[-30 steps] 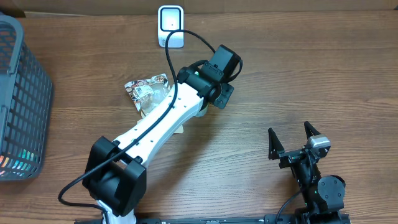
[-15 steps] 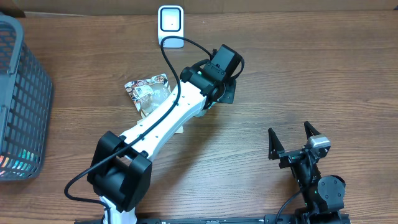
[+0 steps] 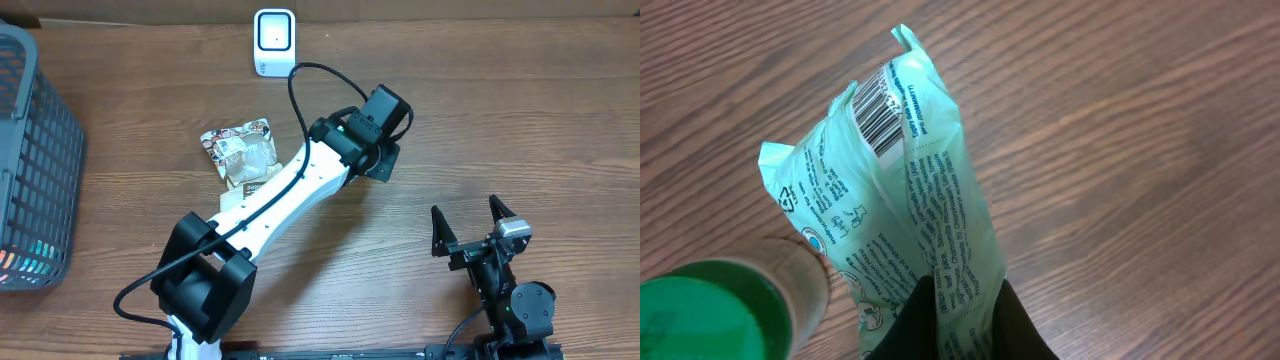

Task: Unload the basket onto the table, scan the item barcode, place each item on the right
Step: 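Hold the green packet's barcode in front of the scanner, then lower the green packet right of the jar and open the left gripper, then move the left gripper back over the basket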

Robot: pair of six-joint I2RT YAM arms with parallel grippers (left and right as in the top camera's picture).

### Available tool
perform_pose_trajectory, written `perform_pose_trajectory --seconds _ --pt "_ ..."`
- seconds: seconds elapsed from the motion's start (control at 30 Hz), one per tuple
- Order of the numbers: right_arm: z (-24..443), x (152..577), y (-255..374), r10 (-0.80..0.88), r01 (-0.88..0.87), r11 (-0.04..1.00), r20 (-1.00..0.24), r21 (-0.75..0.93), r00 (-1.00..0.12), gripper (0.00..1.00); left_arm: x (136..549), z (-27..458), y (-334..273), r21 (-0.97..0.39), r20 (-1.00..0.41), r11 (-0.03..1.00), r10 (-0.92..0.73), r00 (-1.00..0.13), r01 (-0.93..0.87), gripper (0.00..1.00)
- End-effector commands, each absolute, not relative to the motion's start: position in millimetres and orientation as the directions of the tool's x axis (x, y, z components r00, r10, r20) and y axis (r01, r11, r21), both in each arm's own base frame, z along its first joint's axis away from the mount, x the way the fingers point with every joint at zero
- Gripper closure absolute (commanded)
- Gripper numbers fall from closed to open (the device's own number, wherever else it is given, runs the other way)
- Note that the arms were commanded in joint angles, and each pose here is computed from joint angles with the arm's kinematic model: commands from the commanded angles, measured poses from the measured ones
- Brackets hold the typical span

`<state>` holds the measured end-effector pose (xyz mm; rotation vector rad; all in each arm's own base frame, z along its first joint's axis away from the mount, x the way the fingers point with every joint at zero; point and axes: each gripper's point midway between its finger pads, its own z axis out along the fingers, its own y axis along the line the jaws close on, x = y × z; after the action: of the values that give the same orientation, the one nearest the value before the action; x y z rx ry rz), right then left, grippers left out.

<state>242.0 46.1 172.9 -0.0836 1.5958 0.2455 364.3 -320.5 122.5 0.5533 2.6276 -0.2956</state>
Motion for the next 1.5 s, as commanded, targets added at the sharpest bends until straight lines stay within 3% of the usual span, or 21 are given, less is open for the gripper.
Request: perform_pose_trajectory --seconds 0.0,0.13,0.27,0.4,0.57,0.7,0.83,1.0,1.13,1.27,1.47 --pt "170.8 242.4 44.5 0.103 -0.197 0.974 -0.994 0.109 -0.041 0.0 363.4 113.4 -325.9 -0.101 -0.449 0.878 0.379 -0.809 0.467 0.94" --pt "170.7 242.4 44.5 0.103 -0.197 0.974 -0.994 0.109 -0.041 0.0 362.2 106.8 -326.8 -0.099 -0.437 0.878 0.385 -0.813 0.469 0.85" --pt "170.7 242.4 44.5 0.103 -0.197 0.974 -0.994 0.109 -0.041 0.0 363.7 106.2 -329.6 -0.104 -0.443 0.873 0.389 -0.808 0.477 0.63" --pt "170.7 242.4 44.5 0.103 -0.197 0.974 -0.994 0.109 -0.041 0.0 371.1 109.2 -328.4 -0.071 -0.47 0.855 0.426 -0.773 0.514 0.52" --pt "170.7 242.4 44.5 0.103 -0.197 0.974 -0.994 0.109 -0.041 0.0 386.5 128.3 -310.7 -0.028 -0.482 0.884 0.398 -0.781 0.467 0.52" --pt "170.7 242.3 44.5 0.103 -0.197 0.974 -0.994 0.109 -0.041 0.0 404.8 178.7 -275.4 0.038 -0.513 0.932 0.328 -0.793 0.361 0.53" --pt "170.7 242.3 44.5 0.103 -0.197 0.974 -0.994 0.109 -0.041 0.0 416.5 270.8 -187.1 0.089 -0.58 0.993 0.119 -0.806 0.082 0.52" --pt "170.7 242.4 44.5 0.103 -0.197 0.974 -0.994 0.109 -0.041 0.0 408.7 338.6 -77.2 0.048 -0.646 0.978 -0.124 -0.753 -0.202 0.52" --pt "170.7 242.3 44.5 0.103 -0.197 0.974 -0.994 0.109 -0.041 0.0 386.5 368.9 21.0 -0.023 -0.68 0.888 -0.351 -0.644 -0.46 0.51" --pt "170.8 242.4 44.5 0.103 -0.197 0.974 -0.994 0.109 -0.041 0.0 343.3 379.2 125.1 -0.086 -0.674 0.675 -0.581 -0.456 -0.733 0.46" --pt "170.7 242.4 44.5 0.103 -0.197 0.974 -0.994 0.109 -0.041 0.0 292.5 358.4 217.6 -0.13 -0.591 0.395 -0.767 -0.249 -0.909 0.43"
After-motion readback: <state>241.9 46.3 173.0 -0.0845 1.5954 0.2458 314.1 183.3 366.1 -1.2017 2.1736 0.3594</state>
